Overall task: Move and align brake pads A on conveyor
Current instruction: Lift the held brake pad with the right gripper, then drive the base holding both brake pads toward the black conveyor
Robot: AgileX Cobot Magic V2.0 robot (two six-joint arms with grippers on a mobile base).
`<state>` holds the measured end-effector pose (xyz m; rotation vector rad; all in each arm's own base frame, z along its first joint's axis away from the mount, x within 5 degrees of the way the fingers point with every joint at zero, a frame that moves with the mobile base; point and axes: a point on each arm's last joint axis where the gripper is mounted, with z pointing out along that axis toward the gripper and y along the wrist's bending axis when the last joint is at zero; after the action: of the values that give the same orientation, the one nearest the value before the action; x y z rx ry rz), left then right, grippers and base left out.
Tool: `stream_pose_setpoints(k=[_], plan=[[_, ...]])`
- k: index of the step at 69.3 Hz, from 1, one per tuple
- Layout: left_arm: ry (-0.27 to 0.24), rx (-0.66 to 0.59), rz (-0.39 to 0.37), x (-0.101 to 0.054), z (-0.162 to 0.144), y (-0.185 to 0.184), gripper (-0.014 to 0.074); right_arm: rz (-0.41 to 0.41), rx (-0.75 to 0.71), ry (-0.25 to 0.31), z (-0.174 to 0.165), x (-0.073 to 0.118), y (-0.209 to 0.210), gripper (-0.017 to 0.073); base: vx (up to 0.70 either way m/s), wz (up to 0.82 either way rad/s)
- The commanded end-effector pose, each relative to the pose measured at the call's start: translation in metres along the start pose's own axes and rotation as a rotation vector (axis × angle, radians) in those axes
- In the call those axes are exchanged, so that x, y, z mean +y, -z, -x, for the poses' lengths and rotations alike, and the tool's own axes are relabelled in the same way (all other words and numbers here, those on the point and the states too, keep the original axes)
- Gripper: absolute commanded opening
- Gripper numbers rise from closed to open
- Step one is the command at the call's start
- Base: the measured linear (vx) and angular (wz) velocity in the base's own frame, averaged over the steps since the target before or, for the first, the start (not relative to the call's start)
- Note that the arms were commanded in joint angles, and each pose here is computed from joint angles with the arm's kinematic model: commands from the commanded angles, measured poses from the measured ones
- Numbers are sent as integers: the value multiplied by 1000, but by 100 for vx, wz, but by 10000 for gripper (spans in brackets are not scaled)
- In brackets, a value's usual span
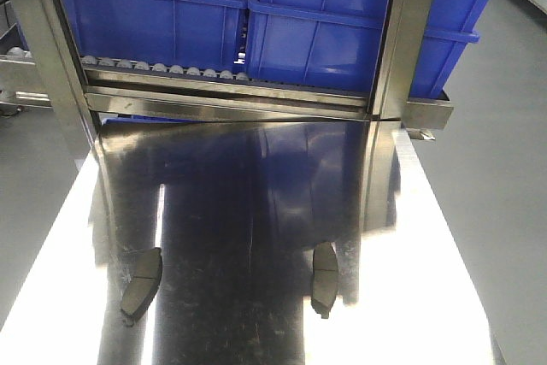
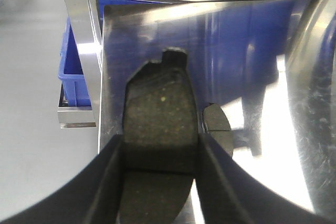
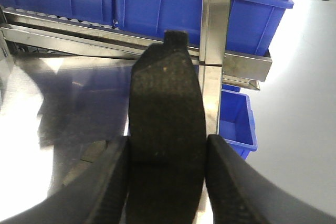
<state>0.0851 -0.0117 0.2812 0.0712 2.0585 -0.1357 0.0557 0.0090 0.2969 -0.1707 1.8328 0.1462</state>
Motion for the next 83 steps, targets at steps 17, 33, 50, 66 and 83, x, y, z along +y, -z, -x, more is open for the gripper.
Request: stream_pose_setpoints(k=[17,33,50,66,83], plan=[[17,-120,2,0,17,5,-6,2,-121,15,17,0,3,-10,-1,2],[17,-122,2,0,17,5,-6,2,-121,15,17,0,3,-10,-8,32],[16,-122,2,0,17,5,-6,2,-121,16,17,0,3,-10,-17,67],[16,-122,2,0,17,5,-6,2,-121,16,17,0,3,-10,-20,76],[16,-122,2,0,17,5,-6,2,-121,16,17,0,3,-10,-20,78]])
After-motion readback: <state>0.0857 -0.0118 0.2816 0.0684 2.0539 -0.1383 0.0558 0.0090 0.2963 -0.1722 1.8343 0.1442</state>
